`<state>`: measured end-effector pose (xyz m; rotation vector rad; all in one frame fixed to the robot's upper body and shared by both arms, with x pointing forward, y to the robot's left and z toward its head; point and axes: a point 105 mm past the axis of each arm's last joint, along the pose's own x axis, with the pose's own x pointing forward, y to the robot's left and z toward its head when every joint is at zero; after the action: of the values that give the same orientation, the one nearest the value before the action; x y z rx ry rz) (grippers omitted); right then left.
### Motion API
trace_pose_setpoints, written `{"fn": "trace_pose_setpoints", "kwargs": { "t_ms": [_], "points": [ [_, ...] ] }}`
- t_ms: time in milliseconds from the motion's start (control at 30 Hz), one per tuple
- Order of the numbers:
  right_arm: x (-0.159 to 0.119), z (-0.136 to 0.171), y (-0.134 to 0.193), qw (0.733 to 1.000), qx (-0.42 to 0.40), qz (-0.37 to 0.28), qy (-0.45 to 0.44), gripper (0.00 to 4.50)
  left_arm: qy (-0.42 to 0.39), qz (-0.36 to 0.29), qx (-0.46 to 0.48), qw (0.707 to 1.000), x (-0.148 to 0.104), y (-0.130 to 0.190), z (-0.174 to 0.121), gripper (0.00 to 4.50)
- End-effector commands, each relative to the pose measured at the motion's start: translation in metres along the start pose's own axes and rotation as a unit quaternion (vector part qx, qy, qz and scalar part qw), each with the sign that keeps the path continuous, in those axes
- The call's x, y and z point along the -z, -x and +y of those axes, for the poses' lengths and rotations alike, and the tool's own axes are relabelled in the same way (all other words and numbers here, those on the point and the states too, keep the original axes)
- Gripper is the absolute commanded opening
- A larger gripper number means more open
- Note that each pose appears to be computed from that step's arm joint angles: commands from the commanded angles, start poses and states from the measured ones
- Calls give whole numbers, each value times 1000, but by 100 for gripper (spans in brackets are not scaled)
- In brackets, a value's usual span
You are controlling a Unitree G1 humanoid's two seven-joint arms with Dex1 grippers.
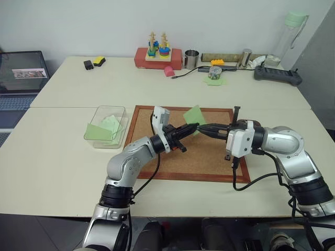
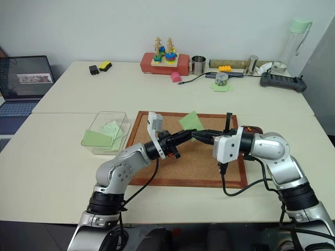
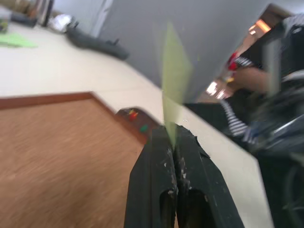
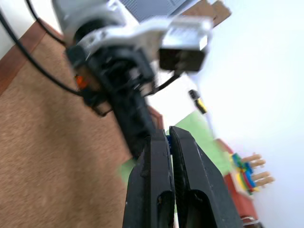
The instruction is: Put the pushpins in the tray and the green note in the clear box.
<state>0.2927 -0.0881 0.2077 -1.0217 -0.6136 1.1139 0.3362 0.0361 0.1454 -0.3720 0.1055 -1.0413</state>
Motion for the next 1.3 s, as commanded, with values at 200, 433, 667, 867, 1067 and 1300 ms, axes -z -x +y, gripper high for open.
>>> {"fn": "trace_pose_setpoints", "kwargs": {
  "t_ms": [200, 433, 667, 867, 1067, 1300],
  "points": [
    [54, -32, 53, 968, 144, 152, -141, 0, -45, -4, -11, 999, -3, 1, 1, 3],
    [133, -14, 115, 875, 211, 355, -254, 0, -64, 3, -4, 998, -3, 5, -4, 3],
    [159, 8, 127, 833, 209, 410, -308, 0, -72, 9, -4, 997, 0, 5, -7, 3],
    [165, 9, 130, 816, 225, 416, -331, 114, -75, 11, -9, 997, 0, 8, -6, 0],
    [160, 3, 128, 815, 233, 408, -339, 241, -83, 3, -7, 997, -6, 8, -8, 0],
    [156, -3, 129, 816, 239, 403, -338, 340, -95, 0, -7, 995, -12, 10, -10, 0]
  ]
}}
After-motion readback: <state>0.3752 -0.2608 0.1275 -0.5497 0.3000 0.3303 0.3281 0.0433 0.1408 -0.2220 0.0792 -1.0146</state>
